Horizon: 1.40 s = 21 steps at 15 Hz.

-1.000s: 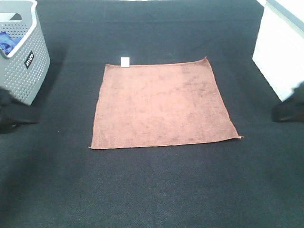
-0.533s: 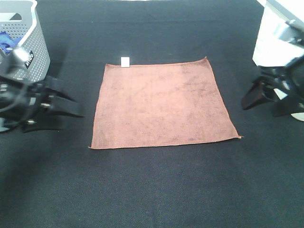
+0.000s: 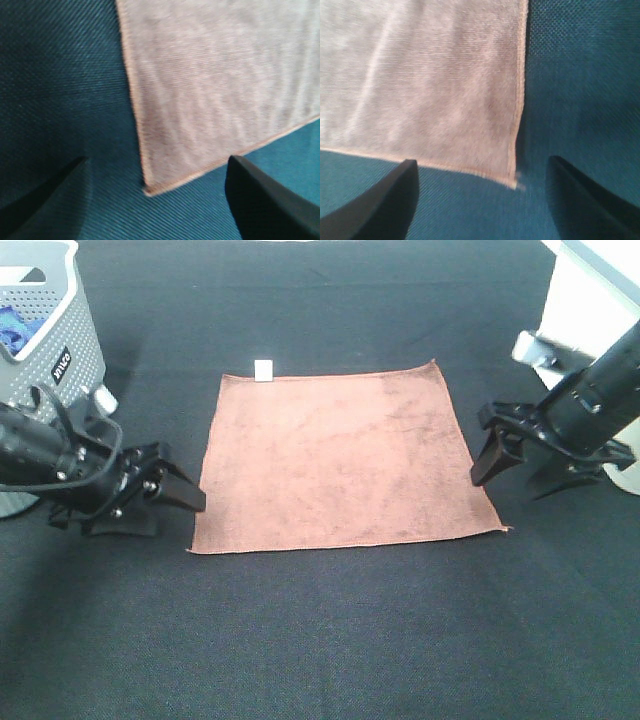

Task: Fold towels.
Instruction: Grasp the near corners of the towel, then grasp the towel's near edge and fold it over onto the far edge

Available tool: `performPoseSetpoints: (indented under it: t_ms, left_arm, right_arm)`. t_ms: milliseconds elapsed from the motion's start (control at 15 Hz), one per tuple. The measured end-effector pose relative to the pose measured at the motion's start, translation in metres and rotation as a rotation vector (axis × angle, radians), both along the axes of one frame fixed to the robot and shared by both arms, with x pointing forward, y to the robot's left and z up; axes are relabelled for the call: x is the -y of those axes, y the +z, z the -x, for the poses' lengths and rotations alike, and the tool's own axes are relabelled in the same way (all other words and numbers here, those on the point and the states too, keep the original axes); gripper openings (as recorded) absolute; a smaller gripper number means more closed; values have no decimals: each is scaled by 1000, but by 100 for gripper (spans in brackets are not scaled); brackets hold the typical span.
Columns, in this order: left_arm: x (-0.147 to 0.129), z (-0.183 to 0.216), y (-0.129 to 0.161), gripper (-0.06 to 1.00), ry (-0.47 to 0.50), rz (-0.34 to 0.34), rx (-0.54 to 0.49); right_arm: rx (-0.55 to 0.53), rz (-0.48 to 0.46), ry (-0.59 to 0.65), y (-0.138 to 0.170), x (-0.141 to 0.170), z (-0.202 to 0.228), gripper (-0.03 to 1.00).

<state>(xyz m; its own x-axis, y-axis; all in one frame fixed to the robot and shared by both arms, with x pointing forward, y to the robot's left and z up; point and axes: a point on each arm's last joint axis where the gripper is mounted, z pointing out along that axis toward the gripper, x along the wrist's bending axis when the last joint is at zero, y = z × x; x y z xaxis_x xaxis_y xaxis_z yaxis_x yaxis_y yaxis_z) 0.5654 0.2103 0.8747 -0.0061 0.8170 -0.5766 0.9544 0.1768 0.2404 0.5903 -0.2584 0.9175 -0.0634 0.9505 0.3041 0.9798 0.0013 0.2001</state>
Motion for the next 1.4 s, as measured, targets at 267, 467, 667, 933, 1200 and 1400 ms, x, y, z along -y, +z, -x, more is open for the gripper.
performPoseSetpoints:
  t_ms: [267, 467, 667, 933, 1200, 1400]
  left_arm:
    - [4, -7, -11, 71, 11, 43, -36]
    - [16, -18, -16, 71, -6, 106, -53]
    - [43, -24, -20, 70, -57, 138, -50]
    - [56, -28, -27, 39, -13, 143, -102]
    - [54, -27, -32, 0, 3, 116, -126]
    - [53, -24, -25, 0, -28, 97, -137]
  right_arm:
    - [-49, -1, 3, -22, -1, -11, 68]
    - [-86, -59, 15, -39, -6, -15, 68]
    - [-92, -133, -3, -45, -12, -18, 67]
    - [-89, -157, -13, -51, -22, -19, 48]
    - [-106, -89, -50, -55, -15, -19, 2]
    - [-138, -91, -45, -55, -16, -16, 0]
